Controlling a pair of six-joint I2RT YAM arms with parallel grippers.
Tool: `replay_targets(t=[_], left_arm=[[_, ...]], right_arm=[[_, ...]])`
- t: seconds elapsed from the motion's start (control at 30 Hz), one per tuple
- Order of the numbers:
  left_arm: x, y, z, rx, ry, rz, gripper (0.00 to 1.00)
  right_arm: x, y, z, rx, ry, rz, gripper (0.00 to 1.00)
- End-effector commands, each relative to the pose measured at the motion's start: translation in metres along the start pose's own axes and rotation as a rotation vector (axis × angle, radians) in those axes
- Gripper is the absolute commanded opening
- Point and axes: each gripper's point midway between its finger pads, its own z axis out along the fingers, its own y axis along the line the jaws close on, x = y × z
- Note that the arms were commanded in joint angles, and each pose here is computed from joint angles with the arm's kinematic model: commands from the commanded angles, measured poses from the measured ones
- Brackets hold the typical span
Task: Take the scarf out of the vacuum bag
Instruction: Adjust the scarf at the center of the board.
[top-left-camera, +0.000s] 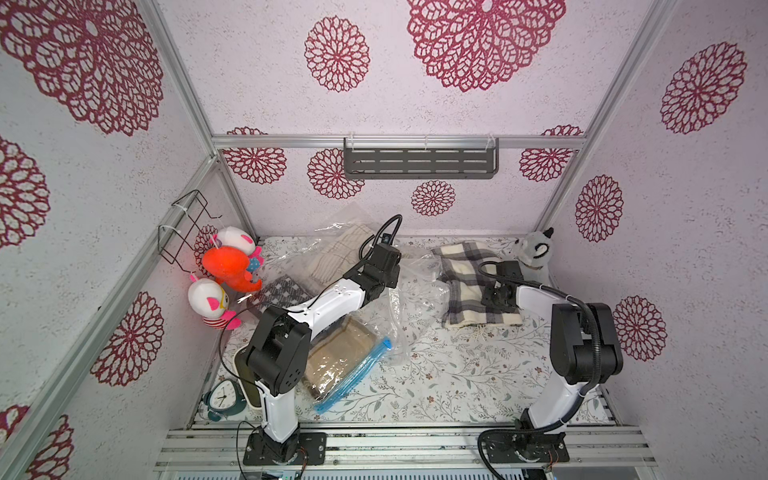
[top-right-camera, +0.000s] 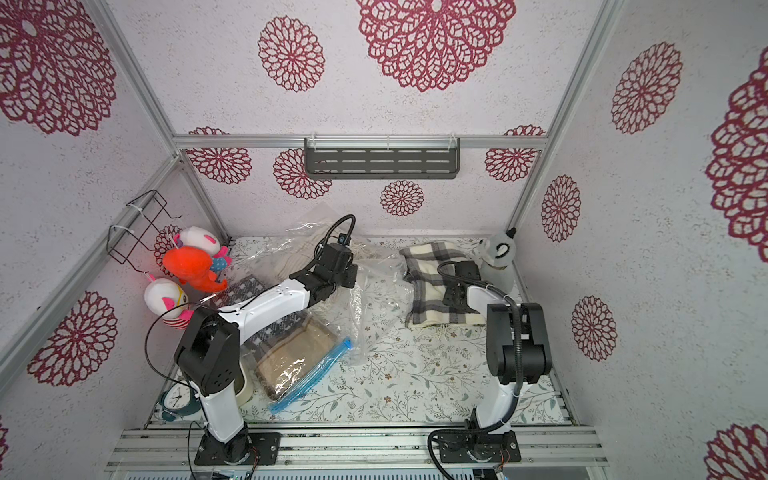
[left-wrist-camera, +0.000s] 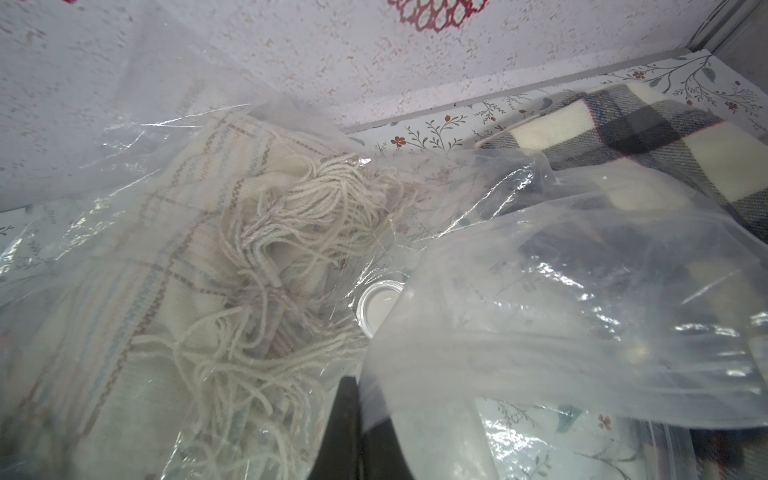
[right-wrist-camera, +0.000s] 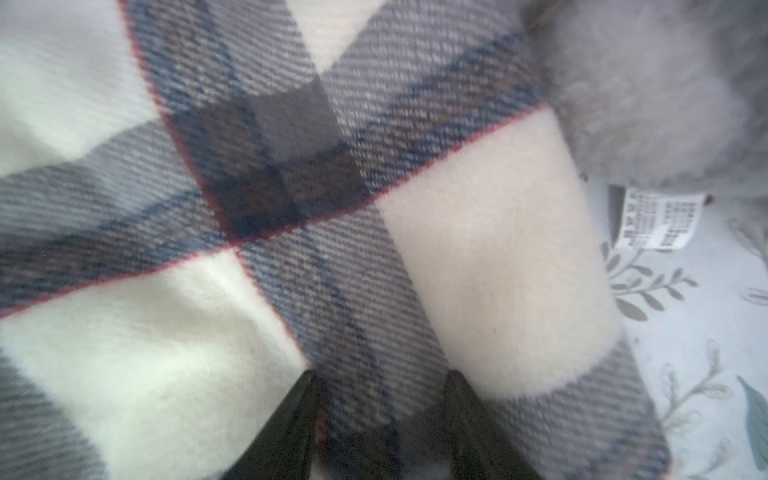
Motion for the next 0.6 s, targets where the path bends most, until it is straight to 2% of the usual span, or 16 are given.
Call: replay_targets(t=[0.0, 0.1, 0.33, 0.43, 0.5, 0.57], left_arm=[[-0.016, 0.015, -0.018, -0.017, -0.041, -0.012, 0.0], [-0.019, 0.016, -0.026, -0.006, -0.062, -0.028, 0.0], [-0.037, 0.008, -0.052, 0.067, -0.106, -0.047, 0.0], [-0.05, 0.012, -0.066, 0.064, -0.135, -0.047, 0.0], [-0.058, 0.021, -0.076, 0.035, -0.151, -0.044, 0.0], [-0.062, 0.031, -0.082, 0.01, -0.16, -0.047, 0.0]], right_arm=[[-0.023, 0.035, -0.023, -0.057, -0.053, -0.046, 0.51], [-0.04, 0.075, -0.013, -0.149, -0.078, -0.09, 0.51], [-0.029, 0.136, 0.047, -0.263, 0.05, -0.169, 0.47], [-0.013, 0.126, 0.069, -0.16, 0.117, -0.211, 0.46], [-0.002, 0.107, 0.075, -0.069, 0.13, -0.216, 0.46], [0.012, 0.093, 0.077, -0.037, 0.13, -0.21, 0.46]])
